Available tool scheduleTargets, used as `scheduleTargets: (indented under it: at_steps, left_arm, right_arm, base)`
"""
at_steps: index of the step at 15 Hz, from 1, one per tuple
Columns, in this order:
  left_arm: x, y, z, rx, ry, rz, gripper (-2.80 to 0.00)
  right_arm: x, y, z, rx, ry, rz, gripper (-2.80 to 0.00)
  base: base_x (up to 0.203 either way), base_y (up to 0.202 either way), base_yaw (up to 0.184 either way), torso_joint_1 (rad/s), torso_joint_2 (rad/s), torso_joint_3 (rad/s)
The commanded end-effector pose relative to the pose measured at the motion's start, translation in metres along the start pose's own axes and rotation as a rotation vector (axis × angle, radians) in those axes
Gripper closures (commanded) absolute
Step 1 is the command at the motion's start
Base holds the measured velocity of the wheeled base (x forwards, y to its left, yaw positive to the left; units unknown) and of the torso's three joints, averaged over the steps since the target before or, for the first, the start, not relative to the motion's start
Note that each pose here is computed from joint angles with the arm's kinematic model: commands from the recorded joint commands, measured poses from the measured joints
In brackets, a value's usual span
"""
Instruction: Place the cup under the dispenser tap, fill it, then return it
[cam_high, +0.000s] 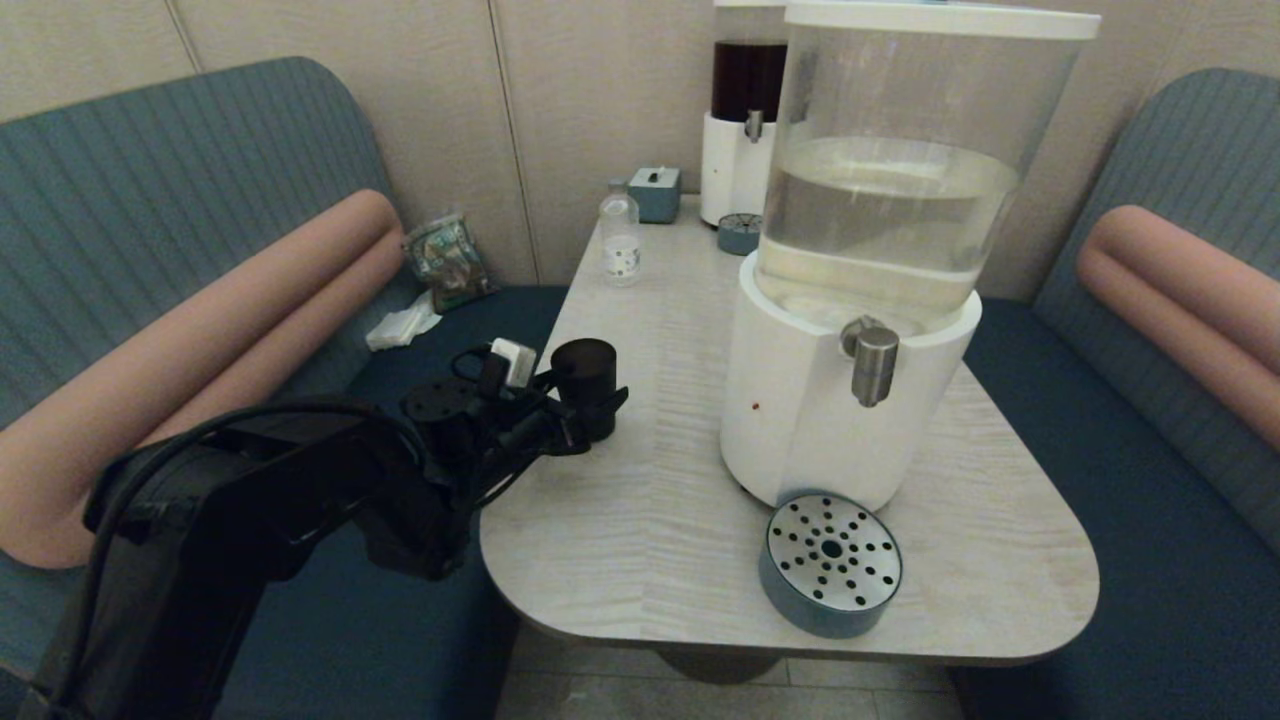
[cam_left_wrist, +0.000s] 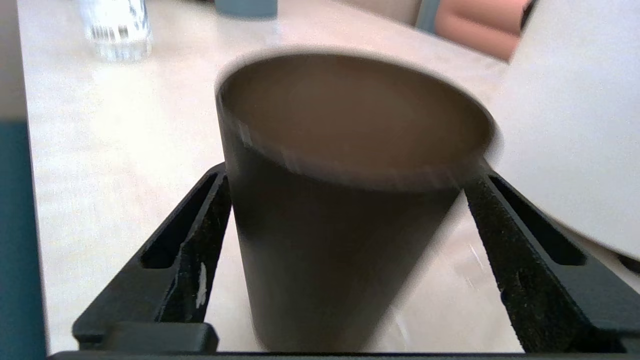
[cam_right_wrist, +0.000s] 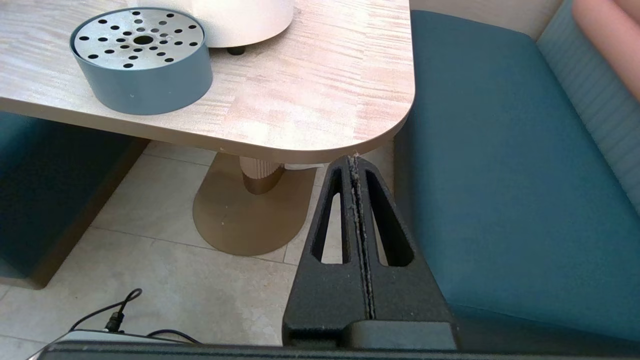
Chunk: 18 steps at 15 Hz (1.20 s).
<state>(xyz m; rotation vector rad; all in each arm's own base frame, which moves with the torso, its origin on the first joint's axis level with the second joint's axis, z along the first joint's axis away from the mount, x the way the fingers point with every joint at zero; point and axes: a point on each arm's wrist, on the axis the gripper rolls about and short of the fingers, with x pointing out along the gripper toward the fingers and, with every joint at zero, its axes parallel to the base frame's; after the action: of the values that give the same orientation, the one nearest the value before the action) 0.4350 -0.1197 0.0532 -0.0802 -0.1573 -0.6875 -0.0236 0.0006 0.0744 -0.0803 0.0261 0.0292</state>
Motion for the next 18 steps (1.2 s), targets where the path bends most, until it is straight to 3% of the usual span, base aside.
scheduleTargets:
  at_steps: [1, 11, 14, 16, 17, 18]
  left_arm:
    - [-0.011, -0.006, 0.01, -0.006, 0.012, -0.001, -2.8]
    - [-0.093, -0.05, 0.064, -0.055, 0.12, 0.011, -2.8]
    - [-0.126, -0.069, 0.103, -0.033, 0.071, 0.023, -2.8]
    - [-0.156, -0.086, 0.14, 0.004, -0.013, 0.02, -2.8]
    - [-0.172, -0.096, 0.157, 0.022, -0.06, 0.017, 0.0]
    - [-0.189, -0.105, 0.173, 0.035, -0.111, 0.018, 0.0]
  right_arm:
    - [0.0, 0.0, 0.0, -0.001, -0.002, 0.001, 0.0]
    - [0.0, 0.0, 0.0, -0.001, -0.003, 0.001, 0.0]
    - [0.0, 0.0, 0.0, -0.001, -0.003, 0.001, 0.0]
    - [0.0, 0.0, 0.0, -0.001, -0.002, 0.001, 0.0]
    - [0.0, 0.0, 0.0, -0.001, -0.002, 0.0, 0.0]
    - [0.0, 0.0, 0.0, -0.001, -0.001, 0.001, 0.0]
  base:
    - [0.0, 0.0, 0.0, 0.0, 0.0, 0.0]
    - [0.0, 0.0, 0.0, 0.0, 0.0, 0.0]
    - [0.0, 0.0, 0.0, 0.0, 0.0, 0.0]
    - [0.0, 0.0, 0.0, 0.0, 0.0, 0.0]
    - [0.0, 0.0, 0.0, 0.0, 0.0, 0.0]
    - [0.0, 0.0, 0.0, 0.0, 0.0, 0.0]
